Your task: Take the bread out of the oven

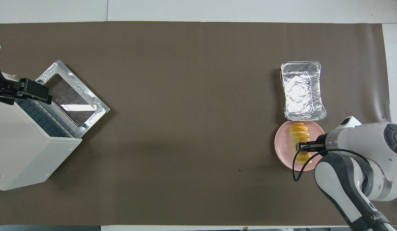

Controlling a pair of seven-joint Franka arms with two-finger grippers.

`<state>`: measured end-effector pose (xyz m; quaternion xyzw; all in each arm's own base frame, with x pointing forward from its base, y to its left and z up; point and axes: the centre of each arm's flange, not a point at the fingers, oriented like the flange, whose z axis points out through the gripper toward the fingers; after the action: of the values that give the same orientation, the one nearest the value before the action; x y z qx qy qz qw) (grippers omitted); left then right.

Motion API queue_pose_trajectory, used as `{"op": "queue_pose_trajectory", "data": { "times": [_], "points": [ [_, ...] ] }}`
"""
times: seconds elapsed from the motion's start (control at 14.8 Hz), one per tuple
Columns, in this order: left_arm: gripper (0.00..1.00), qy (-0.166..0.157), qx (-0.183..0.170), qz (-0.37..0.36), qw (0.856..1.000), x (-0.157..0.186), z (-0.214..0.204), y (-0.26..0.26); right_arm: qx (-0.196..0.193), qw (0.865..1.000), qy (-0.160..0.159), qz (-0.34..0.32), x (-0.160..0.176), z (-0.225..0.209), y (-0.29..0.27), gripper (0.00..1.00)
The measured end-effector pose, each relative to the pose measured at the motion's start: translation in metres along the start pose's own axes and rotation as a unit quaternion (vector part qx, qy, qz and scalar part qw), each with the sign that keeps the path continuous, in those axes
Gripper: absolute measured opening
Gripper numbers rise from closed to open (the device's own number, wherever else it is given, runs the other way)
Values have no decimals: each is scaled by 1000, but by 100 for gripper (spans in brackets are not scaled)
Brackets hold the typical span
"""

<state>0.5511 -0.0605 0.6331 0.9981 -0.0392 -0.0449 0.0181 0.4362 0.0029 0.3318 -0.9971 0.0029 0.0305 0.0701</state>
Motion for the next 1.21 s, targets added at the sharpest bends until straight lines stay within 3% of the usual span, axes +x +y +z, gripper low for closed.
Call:
{"op": "queue_pose_trajectory", "data": {
  "times": [0.27, 0.4, 0.81, 1.21],
  "points": [
    [100, 0, 0, 0, 1000, 0, 0, 0, 6, 1000, 2, -11, 23, -42, -11, 85],
    [100, 0, 0, 0, 1000, 0, 0, 0, 9, 1000, 8, -17, 36, -73, -17, 100],
    [100, 0, 0, 0, 1000, 0, 0, 0, -12, 999, 13, -42, 55, -179, -26, 100],
    [100, 0, 0, 0, 1000, 0, 0, 0, -46, 998, 3, -47, 46, -258, -22, 100]
  ]
}}
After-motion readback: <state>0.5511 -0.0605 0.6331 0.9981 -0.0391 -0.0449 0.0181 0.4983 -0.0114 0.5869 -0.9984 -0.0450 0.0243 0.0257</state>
